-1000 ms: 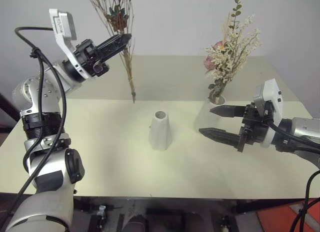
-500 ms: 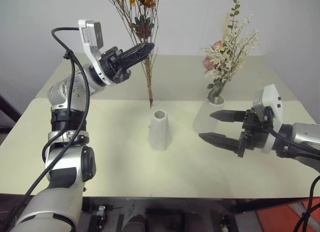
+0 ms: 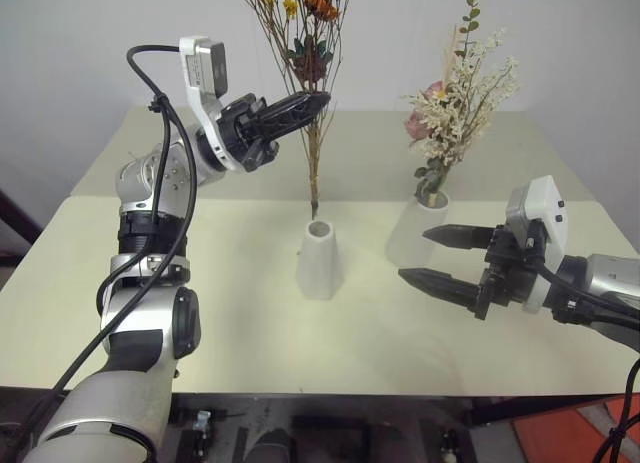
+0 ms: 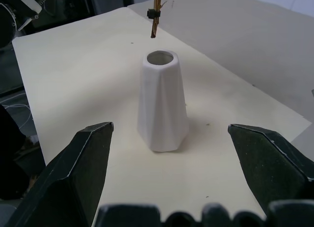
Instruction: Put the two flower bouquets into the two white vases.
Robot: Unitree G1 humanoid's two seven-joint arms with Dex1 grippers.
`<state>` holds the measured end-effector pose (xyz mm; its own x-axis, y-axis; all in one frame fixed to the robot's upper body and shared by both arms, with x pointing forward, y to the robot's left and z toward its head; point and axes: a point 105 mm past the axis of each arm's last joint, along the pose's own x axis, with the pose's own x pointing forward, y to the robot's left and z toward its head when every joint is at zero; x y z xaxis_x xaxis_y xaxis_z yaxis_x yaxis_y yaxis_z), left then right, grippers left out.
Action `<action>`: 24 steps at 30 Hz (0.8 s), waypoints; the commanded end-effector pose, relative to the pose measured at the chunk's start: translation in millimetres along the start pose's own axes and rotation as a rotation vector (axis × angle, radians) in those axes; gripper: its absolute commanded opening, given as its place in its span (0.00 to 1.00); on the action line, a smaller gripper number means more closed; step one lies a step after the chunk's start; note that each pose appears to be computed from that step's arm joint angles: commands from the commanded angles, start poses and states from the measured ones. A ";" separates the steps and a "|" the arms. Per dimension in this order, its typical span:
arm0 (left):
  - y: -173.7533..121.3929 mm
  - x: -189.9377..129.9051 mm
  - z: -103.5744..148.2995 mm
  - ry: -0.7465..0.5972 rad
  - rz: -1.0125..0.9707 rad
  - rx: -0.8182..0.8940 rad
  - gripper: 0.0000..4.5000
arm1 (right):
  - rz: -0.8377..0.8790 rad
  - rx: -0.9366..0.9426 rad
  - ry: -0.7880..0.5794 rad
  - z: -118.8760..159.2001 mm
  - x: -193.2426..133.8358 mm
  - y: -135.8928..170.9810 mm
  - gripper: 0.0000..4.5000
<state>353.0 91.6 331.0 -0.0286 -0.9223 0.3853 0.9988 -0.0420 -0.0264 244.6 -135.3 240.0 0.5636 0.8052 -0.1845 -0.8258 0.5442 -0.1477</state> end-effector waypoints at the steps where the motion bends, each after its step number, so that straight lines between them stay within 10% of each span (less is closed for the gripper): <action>1: 0.4 1.3 -2.9 0.017 0.001 0.017 0.00 | -0.021 -0.048 -0.029 11.5 -5.3 0.7 1.00; 24: 7.0 -7.1 -38.1 0.038 0.017 0.020 0.00 | -0.044 -0.043 -0.032 9.0 -5.9 -1.5 1.00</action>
<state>360.8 83.4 287.6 0.0045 -0.9382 0.3462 0.9986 -0.0138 -0.0504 245.8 -138.0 238.0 0.5843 0.7892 -0.1889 -0.8115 0.5657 -0.1466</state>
